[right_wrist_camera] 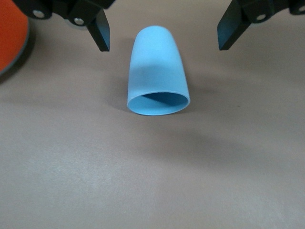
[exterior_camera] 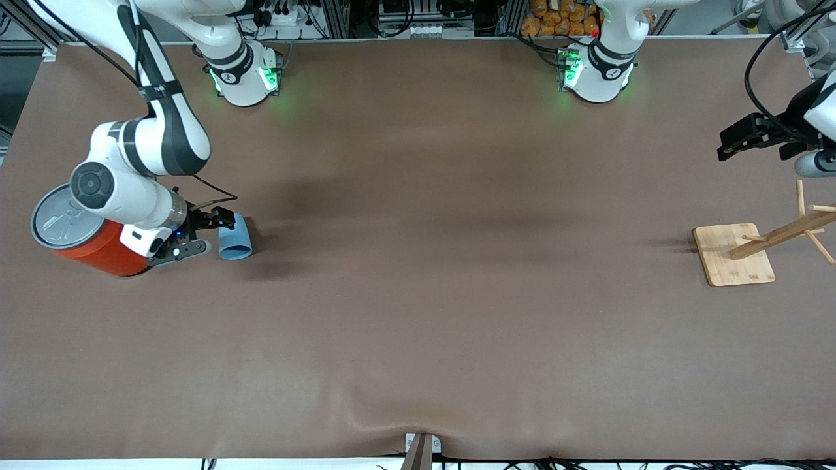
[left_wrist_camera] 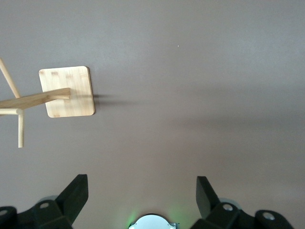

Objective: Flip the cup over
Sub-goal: 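Close the right gripper around the blue cup's body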

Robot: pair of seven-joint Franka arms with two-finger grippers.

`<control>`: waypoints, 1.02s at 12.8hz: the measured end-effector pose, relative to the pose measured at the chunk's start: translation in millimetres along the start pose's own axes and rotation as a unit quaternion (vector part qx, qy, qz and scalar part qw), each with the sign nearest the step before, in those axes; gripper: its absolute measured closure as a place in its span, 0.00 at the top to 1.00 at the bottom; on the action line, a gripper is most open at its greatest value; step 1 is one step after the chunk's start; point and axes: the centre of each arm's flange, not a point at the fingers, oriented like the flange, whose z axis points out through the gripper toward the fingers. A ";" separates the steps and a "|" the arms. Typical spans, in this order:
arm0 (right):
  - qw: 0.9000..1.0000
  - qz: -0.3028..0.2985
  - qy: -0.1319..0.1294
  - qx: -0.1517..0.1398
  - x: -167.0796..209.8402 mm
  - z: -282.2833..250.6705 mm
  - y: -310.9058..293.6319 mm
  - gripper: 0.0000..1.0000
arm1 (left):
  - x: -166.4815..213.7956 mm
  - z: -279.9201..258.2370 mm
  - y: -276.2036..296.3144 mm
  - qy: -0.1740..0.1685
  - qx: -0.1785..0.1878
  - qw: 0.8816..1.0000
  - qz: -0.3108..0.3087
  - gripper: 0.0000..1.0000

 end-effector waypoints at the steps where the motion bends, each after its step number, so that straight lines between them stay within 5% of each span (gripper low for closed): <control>1: 1.000 -0.004 0.003 -0.001 -1.8 5.7 1.0 1.00 | 2.8 3.6 2.8 -0.002 0.000 1.000 0.003 1.00; 11: 1.000 -0.006 0.024 -0.007 -2.5 73.2 3.7 1.00 | 7.3 6.2 4.7 0.001 0.000 1.000 0.004 1.00; 13: 1.000 -0.007 0.028 -0.008 -0.4 76.4 2.8 0.81 | 7.8 6.1 2.5 0.003 -0.001 1.000 0.002 1.00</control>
